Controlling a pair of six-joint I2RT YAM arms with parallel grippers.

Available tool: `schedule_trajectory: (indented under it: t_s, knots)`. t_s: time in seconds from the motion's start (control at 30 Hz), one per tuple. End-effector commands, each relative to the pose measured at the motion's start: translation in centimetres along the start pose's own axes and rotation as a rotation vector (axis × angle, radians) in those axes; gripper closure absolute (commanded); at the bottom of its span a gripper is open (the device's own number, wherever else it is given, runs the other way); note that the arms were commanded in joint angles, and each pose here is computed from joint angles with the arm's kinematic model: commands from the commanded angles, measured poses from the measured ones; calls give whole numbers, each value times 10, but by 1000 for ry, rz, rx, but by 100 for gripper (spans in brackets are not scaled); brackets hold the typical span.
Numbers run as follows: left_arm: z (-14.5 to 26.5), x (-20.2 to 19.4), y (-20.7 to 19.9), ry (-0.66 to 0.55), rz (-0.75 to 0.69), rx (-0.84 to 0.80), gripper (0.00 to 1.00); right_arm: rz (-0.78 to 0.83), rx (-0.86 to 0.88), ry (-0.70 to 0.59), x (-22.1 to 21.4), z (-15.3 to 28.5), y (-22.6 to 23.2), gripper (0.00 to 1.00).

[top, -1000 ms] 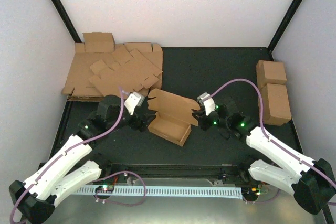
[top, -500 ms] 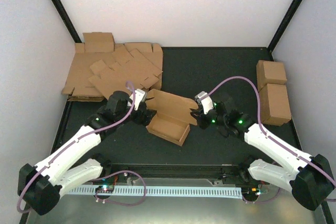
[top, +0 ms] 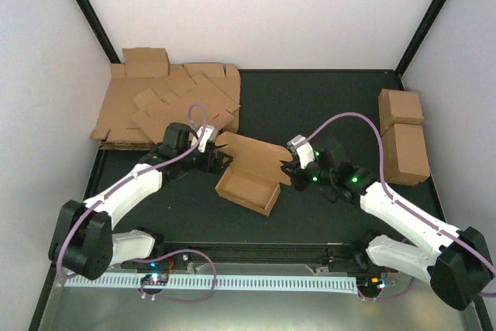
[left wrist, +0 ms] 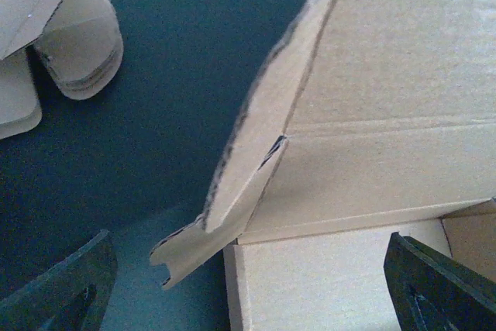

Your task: Fold the paper box

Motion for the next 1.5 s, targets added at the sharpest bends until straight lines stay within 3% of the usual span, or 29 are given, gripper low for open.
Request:
schedule_trajectory:
  t_s: [0.0, 0.13, 0.3, 0.47, 0.63, 1.07, 1.47]
  knots:
    - [4, 24, -20, -59, -93, -89, 4, 7, 3, -18, 10, 4, 0, 94]
    - [4, 21, -28, -38, -79, -136, 18, 3, 4, -19, 10, 3, -1, 94]
    - [3, 17, -34, -34, -47, -177, 55, -9, 1, -6, 10, -3, -3, 94]
    - [2, 10, -38, -26, -54, -154, 65, -18, -7, -2, 13, -5, -6, 93]
    - [-1, 2, -29, -9, -41, -56, 87, -41, -54, 4, 13, -5, -13, 93]
    - [10, -18, -34, -133, 12, 37, 94, -249, -223, -60, 10, -2, -38, 87]
    - [6, -26, -61, -230, 106, 47, 96, -282, -250, -81, 1, -17, -27, 84]
Point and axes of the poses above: each gripper's point midway between its finger pads, its own z axis back along the fingers, its own y axis along the line the jaws close on, x = y × z, the point moved 1 cm from there along z, back along the fingers, and after that the axes turned 13 degrees about z, right-handed, at the moved point
